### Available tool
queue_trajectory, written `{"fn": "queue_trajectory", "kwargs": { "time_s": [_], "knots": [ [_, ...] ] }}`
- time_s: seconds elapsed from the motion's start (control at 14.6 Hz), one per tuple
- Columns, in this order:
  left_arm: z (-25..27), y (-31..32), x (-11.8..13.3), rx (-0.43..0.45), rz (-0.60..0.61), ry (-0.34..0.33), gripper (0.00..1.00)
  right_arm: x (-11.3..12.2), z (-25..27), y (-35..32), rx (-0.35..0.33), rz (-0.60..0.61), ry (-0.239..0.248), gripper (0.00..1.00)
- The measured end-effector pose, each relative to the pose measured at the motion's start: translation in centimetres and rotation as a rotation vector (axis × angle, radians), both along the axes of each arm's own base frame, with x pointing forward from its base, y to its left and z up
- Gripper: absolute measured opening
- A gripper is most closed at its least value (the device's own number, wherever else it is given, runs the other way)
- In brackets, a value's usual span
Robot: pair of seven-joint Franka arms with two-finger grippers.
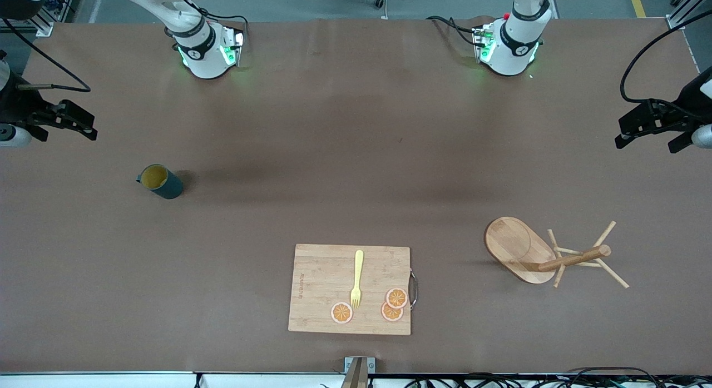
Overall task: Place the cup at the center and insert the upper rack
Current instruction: 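Reach the right gripper down to the teal mug and grasp it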
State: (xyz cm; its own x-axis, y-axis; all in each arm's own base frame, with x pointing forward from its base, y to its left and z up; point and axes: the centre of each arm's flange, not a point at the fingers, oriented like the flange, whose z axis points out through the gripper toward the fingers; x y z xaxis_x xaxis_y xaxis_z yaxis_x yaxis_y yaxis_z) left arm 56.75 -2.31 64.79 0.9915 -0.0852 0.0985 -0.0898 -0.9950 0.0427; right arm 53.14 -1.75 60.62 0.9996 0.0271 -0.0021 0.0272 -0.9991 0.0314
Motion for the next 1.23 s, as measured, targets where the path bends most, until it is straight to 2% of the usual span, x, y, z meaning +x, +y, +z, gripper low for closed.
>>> {"fn": "queue_trajectory", "kwargs": {
  "time_s": [0.48,0.75,0.96,1.23],
  "knots": [
    [0.0,0.1,0.0,0.000,0.003,-0.001,1.00,0.1,0.0,0.0,0.000,0.000,-0.003,1.00],
    [0.0,0.1,0.0,0.000,0.003,-0.001,1.00,0.4,-1.2,-0.4,0.001,-0.008,0.031,1.00],
    [0.0,0.1,0.0,0.000,0.003,-0.001,1.00,1.6,-4.4,-1.3,0.002,-0.023,0.093,1.00],
    [0.0,0.1,0.0,0.000,0.002,-0.001,1.00,3.8,-11.3,-2.2,0.004,-0.037,0.226,1.00]
  ]
}}
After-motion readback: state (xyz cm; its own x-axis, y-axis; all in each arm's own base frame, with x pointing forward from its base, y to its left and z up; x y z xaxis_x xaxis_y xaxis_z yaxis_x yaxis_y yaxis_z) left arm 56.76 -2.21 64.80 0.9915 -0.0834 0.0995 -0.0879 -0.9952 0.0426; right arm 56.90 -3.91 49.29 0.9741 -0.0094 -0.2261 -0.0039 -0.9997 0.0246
